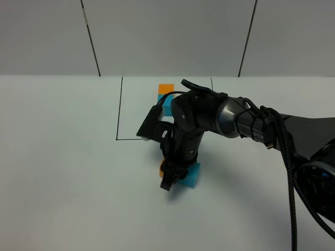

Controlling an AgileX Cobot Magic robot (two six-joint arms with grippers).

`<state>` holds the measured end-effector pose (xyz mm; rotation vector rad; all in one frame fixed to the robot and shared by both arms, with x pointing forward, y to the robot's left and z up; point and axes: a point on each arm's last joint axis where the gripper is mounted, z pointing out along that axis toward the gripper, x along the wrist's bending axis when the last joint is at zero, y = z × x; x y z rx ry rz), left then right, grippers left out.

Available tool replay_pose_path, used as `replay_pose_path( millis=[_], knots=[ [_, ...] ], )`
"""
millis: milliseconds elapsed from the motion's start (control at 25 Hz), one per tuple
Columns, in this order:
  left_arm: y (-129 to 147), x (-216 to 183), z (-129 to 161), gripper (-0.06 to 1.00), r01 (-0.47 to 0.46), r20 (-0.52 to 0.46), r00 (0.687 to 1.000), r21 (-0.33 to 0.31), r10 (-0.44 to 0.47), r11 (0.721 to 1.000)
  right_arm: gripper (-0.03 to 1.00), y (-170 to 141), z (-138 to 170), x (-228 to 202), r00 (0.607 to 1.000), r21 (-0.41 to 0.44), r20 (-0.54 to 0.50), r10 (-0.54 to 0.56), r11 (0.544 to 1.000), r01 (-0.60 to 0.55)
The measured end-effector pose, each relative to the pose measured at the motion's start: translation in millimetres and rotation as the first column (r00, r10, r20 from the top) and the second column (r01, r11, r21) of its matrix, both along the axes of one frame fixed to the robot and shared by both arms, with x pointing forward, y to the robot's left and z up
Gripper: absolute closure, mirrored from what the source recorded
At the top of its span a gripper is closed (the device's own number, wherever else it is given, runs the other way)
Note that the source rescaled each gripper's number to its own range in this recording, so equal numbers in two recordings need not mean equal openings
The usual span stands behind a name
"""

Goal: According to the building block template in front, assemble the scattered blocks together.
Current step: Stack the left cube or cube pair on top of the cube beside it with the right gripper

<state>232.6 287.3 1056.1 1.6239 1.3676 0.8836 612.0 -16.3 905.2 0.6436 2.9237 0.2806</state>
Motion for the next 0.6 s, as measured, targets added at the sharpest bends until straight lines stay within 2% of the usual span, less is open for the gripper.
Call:
replay_pose_path(
  millis=[80,160,280,360,600],
  knots=[
    [0,0,0,0.71,0.000,0.000,1.000,0.000,0.000,1.000,0.97,2,20,3,0.984,0.057,0.000,-0.179,0.982,0.179],
    [0,0,0,0.71,0.000,0.000,1.000,0.000,0.000,1.000,0.97,3,37,6,0.934,0.099,-0.026,-0.357,0.928,0.358],
    [0,0,0,0.71,0.000,0.000,1.000,0.000,0.000,1.000,0.97,2,44,4,0.798,0.102,-0.106,-0.593,0.792,0.602],
    [0,0,0,0.71,0.000,0.000,1.000,0.000,0.000,1.000,0.97,0,43,3,0.721,0.086,-0.134,-0.680,0.717,0.692],
    [0,0,0,0.71,0.000,0.000,1.000,0.000,0.000,1.000,0.97,-7,43,9,0.537,0.095,-0.086,-0.839,0.529,0.843]
  ],
)
